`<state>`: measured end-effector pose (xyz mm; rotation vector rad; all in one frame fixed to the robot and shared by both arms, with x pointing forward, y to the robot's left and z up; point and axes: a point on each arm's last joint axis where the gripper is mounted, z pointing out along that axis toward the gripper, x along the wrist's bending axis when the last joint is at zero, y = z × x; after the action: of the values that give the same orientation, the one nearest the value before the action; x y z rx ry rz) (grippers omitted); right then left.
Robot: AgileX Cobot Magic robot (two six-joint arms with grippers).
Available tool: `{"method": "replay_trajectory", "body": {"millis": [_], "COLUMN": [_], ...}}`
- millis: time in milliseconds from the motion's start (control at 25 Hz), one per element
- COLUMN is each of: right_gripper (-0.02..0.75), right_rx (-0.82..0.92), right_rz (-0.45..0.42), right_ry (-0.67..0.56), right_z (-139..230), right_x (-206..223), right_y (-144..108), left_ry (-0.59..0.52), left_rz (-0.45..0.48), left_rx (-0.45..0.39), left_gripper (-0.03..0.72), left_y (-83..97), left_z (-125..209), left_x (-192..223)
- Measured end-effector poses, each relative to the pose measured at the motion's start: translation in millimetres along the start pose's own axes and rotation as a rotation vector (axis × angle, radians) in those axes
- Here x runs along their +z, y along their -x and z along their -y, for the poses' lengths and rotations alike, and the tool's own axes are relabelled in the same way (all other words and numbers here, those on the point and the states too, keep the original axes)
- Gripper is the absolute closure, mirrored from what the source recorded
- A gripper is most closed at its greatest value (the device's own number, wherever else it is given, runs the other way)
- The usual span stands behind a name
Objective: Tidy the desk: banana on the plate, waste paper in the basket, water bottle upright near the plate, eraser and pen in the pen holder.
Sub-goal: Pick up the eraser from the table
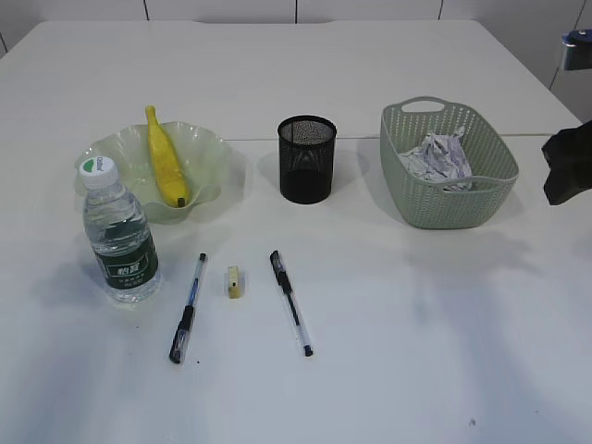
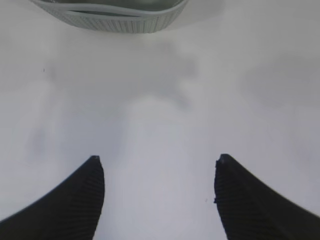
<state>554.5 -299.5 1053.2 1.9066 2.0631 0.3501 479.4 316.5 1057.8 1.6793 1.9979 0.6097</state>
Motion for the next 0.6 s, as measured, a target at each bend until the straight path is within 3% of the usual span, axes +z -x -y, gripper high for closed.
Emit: {"method": "replay_trajectory", "body": {"millis": [160,400,600], "right_gripper": [0.223,0.223,0.223], "right_rx": [0.000,0.005,0.052], "right_rz": [-0.001,-0.008,-0.079], "right_ry": [-0.020,-0.025,-0.042], "right_z": [1.8,2.3,3.6], "right_x": [0.0,0.0,-0.5], "right_y": [-0.1,-0.7,-7.3], "left_ry": [-0.073,-0.090,-0.092], "left_rz": [0.053,0.057,0.057], "left_rx": [-0.006,0.006,0.006], "left_gripper": [0.169,0.171,0.171], "left_y": [6.0,7.1,7.2], "left_z": [-4.9,-11.0,-11.3], "left_x": [-11.6,-21.1,-21.6]}}
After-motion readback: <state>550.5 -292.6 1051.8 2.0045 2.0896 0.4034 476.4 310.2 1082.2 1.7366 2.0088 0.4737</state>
